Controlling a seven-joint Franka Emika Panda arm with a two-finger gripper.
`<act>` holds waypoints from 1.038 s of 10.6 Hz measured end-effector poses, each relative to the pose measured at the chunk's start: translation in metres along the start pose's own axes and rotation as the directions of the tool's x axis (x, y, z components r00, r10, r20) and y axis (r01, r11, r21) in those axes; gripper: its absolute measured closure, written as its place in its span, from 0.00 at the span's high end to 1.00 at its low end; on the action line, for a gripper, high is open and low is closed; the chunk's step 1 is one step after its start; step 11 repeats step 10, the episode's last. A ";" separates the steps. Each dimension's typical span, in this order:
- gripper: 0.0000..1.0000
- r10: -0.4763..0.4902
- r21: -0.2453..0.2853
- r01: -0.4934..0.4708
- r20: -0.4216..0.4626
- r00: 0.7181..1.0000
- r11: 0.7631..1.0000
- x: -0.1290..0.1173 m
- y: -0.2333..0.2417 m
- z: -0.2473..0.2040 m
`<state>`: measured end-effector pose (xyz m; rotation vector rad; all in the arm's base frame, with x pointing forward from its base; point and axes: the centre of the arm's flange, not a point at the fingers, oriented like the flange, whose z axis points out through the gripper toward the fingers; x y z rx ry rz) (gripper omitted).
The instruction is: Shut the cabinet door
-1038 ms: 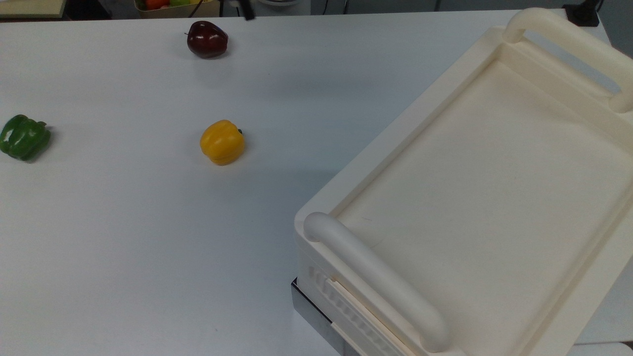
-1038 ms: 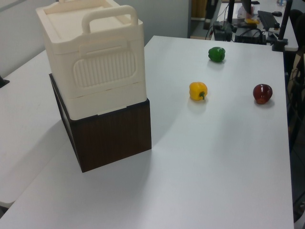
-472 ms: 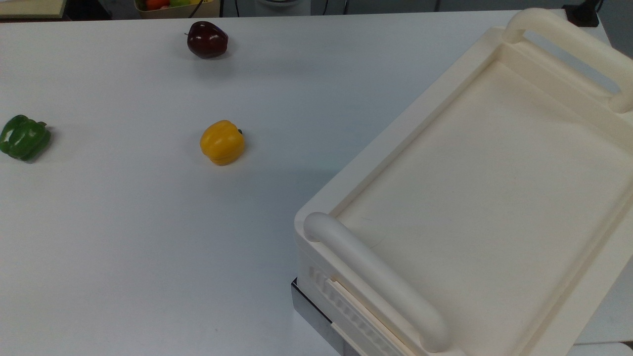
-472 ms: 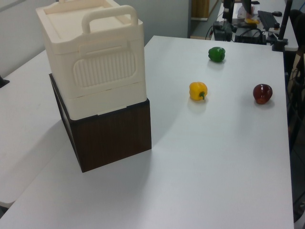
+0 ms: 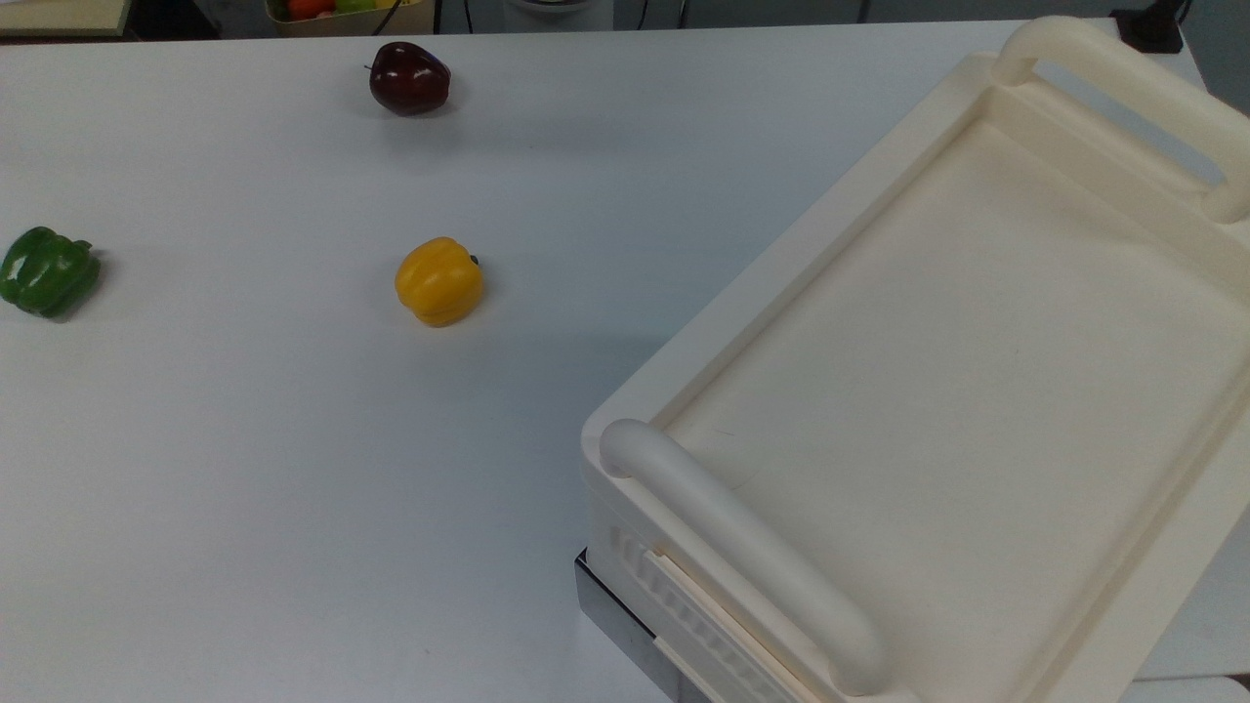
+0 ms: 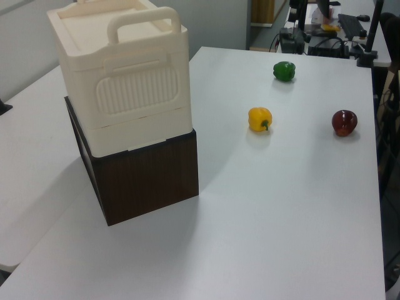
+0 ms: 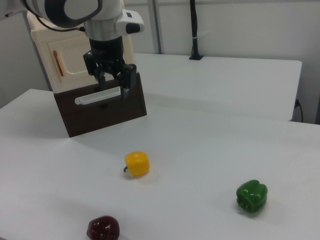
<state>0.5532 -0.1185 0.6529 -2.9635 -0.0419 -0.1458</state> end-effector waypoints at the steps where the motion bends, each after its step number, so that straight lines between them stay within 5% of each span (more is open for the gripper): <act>1: 0.87 0.000 -0.009 0.000 0.003 1.000 1.000 0.000 0.001 0.000; 2: 0.99 0.001 -0.029 -0.001 0.011 1.000 1.000 -0.001 0.003 0.001; 7: 1.00 -0.008 -0.115 0.016 0.065 0.998 0.993 -0.002 0.005 0.010; 11: 1.00 -0.027 -0.124 0.037 0.084 0.996 0.992 0.001 -0.005 0.018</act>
